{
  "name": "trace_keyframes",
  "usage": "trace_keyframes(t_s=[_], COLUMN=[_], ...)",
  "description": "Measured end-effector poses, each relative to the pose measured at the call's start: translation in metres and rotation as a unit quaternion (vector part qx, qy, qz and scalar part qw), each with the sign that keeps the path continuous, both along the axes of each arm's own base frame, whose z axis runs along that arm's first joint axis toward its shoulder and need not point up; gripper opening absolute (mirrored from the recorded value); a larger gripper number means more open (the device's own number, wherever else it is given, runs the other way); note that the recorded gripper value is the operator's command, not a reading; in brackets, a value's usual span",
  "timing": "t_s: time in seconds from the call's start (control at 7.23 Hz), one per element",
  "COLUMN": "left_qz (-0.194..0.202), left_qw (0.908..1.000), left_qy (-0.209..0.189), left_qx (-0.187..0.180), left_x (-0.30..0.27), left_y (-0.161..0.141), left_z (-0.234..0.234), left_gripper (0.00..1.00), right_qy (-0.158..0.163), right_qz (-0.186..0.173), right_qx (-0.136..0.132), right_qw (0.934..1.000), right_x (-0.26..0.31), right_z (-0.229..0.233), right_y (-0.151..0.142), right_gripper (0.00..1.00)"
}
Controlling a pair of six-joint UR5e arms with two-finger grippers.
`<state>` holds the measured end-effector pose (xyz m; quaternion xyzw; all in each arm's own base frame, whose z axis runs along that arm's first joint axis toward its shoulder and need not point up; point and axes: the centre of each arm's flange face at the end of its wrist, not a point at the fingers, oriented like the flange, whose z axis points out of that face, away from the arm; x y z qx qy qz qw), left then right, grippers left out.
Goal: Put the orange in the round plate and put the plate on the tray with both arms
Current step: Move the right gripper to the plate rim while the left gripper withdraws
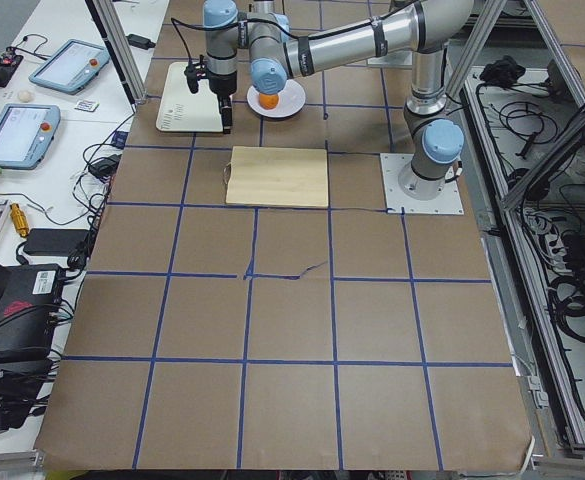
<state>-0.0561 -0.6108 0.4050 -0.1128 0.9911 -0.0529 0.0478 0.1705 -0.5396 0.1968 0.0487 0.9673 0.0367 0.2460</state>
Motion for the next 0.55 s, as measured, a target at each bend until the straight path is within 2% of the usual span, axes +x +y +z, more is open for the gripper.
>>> trace_keyframes(t_s=[0.28, 0.55], left_qz=[-0.005, -0.028], left_qw=[0.9999, 0.9991], left_qy=[0.015, 0.028], left_qx=[0.006, 0.019], left_x=[-0.002, -0.014], left_y=[0.013, 0.025], left_z=[0.013, 0.013], left_gripper=[1.00, 1.00], right_qy=[-0.016, -0.018], right_qz=[0.005, 0.005], right_qx=[-0.001, 0.009], right_qw=[0.9999, 0.9998], right_x=[0.016, 0.027], right_z=[-0.013, -0.023], right_y=[0.005, 0.015], right_gripper=[1.00, 1.00])
